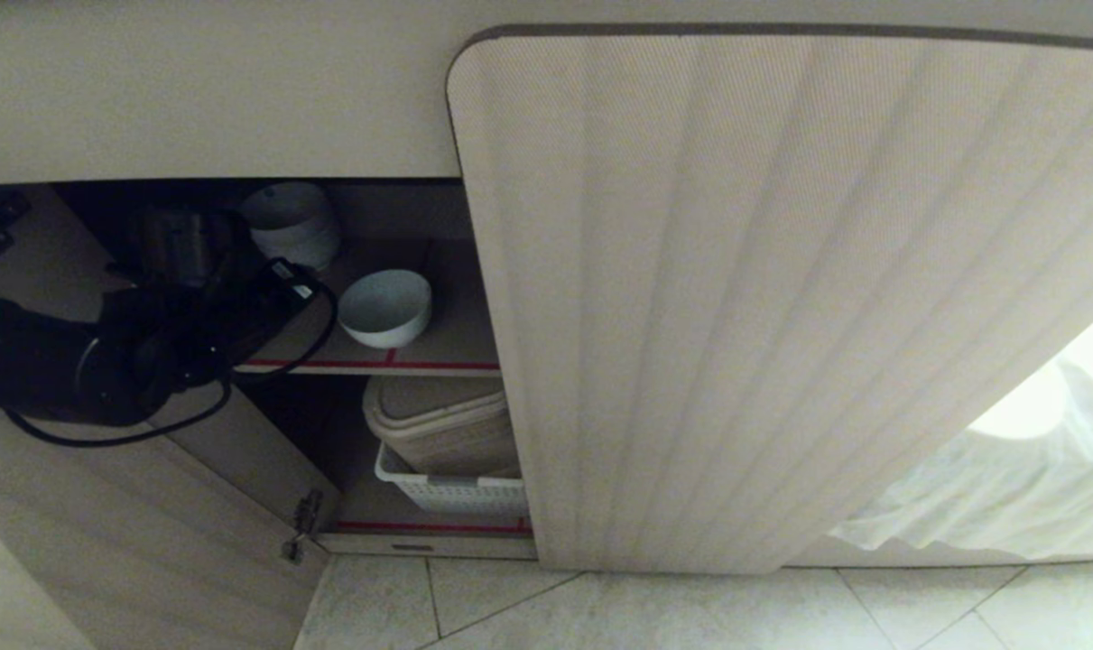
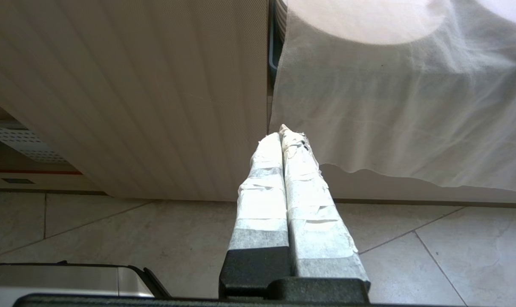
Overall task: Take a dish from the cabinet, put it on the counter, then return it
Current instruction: Close the cabinet door
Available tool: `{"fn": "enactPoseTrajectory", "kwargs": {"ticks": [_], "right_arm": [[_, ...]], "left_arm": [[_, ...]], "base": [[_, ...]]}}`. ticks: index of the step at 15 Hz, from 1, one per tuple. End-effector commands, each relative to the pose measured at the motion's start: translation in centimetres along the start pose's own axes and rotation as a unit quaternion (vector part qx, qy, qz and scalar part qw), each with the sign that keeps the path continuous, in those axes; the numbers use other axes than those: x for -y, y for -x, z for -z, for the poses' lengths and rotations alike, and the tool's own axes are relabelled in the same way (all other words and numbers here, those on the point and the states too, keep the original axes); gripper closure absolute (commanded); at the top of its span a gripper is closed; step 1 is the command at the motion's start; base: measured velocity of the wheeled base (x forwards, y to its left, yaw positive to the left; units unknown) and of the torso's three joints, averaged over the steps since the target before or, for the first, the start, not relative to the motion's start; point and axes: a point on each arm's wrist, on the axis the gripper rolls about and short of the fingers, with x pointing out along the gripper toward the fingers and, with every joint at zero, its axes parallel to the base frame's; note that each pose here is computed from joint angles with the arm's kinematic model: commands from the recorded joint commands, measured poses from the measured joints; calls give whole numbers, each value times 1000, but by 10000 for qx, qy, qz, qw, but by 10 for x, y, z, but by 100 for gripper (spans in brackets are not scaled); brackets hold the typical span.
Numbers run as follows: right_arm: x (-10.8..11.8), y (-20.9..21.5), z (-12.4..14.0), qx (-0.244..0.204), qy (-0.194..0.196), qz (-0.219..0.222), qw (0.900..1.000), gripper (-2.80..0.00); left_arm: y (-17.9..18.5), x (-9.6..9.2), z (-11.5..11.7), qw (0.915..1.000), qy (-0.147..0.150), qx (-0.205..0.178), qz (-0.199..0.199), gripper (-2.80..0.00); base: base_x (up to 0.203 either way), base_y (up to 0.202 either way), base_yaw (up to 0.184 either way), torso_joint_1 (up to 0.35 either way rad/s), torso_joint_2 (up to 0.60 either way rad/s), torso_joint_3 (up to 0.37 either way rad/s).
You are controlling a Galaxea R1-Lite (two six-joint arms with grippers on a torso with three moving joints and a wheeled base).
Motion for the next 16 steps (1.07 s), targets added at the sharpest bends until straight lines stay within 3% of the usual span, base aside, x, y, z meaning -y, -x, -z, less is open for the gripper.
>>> {"fn": "enactPoseTrajectory", "kwargs": {"ticks": [1,16], "right_arm": [[0,0,0,1,0,3,10000,0],[0,0,0,1,-1,1,10000,0]], "left_arm": [[2,-1,0,10000,16,0,-11,0],[2,-5,4,10000,-29,-71,-59,0]], "base": [[0,0,0,0,0,0],[0,0,0,0,0,0]]}}
